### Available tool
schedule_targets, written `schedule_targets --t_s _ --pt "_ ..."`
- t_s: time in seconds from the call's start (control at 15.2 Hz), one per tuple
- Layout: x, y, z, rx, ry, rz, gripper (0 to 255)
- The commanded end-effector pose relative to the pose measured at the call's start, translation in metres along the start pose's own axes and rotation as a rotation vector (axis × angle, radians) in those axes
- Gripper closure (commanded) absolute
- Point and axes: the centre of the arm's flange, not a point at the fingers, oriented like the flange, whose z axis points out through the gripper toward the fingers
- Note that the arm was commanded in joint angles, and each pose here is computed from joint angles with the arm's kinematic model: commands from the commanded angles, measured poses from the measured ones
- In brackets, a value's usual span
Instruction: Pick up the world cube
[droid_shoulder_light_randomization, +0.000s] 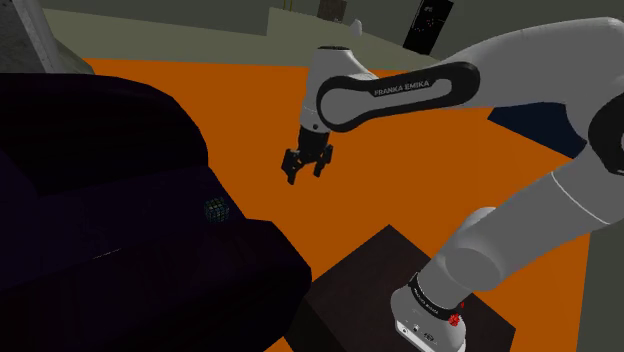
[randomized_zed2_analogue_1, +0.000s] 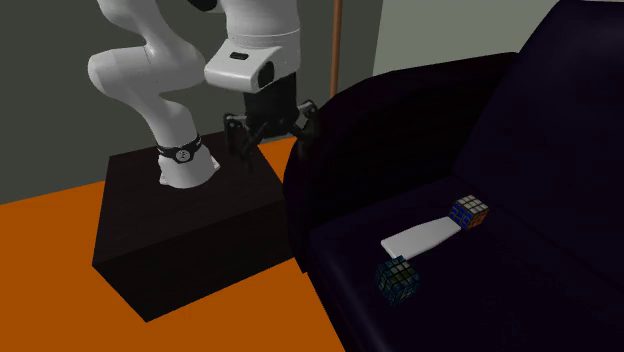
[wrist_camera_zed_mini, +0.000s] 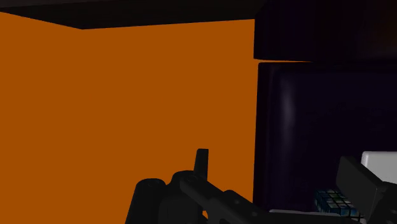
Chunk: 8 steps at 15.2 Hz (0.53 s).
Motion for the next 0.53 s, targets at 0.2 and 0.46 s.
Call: schedule_targets --t_s 0.2,0.46 --pt "0.039 -0.038 0.037 -0.001 0.012 -0.008 0" --pt "0.07 -0.069 0.066 -0.002 0.021 -0.014 0"
